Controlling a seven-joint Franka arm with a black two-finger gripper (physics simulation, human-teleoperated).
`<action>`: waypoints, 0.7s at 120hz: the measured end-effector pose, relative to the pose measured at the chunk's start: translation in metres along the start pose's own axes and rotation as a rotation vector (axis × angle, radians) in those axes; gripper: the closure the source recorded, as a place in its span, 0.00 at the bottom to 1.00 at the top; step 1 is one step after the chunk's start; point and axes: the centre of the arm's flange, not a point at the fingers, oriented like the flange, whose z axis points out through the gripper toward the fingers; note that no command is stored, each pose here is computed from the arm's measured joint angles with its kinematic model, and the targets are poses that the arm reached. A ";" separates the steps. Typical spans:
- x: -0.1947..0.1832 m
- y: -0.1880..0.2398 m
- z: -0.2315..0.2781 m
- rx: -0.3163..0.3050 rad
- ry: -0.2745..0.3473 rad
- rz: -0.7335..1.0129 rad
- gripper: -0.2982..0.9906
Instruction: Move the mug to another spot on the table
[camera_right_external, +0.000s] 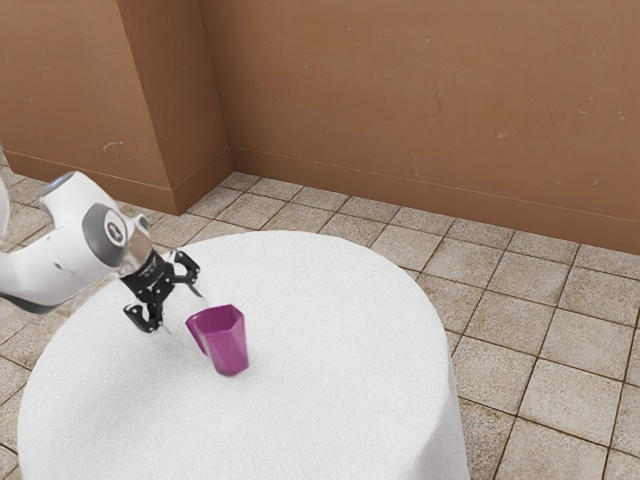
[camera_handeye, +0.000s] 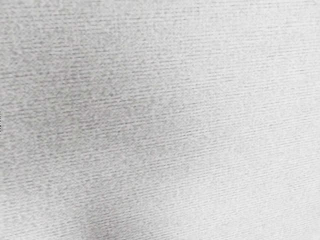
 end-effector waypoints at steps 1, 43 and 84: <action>0.000 0.001 -0.002 0.003 0.004 0.011 0.27; -0.072 0.024 -0.114 0.234 0.165 0.700 0.24; -0.113 0.147 -0.239 0.268 0.221 1.055 0.23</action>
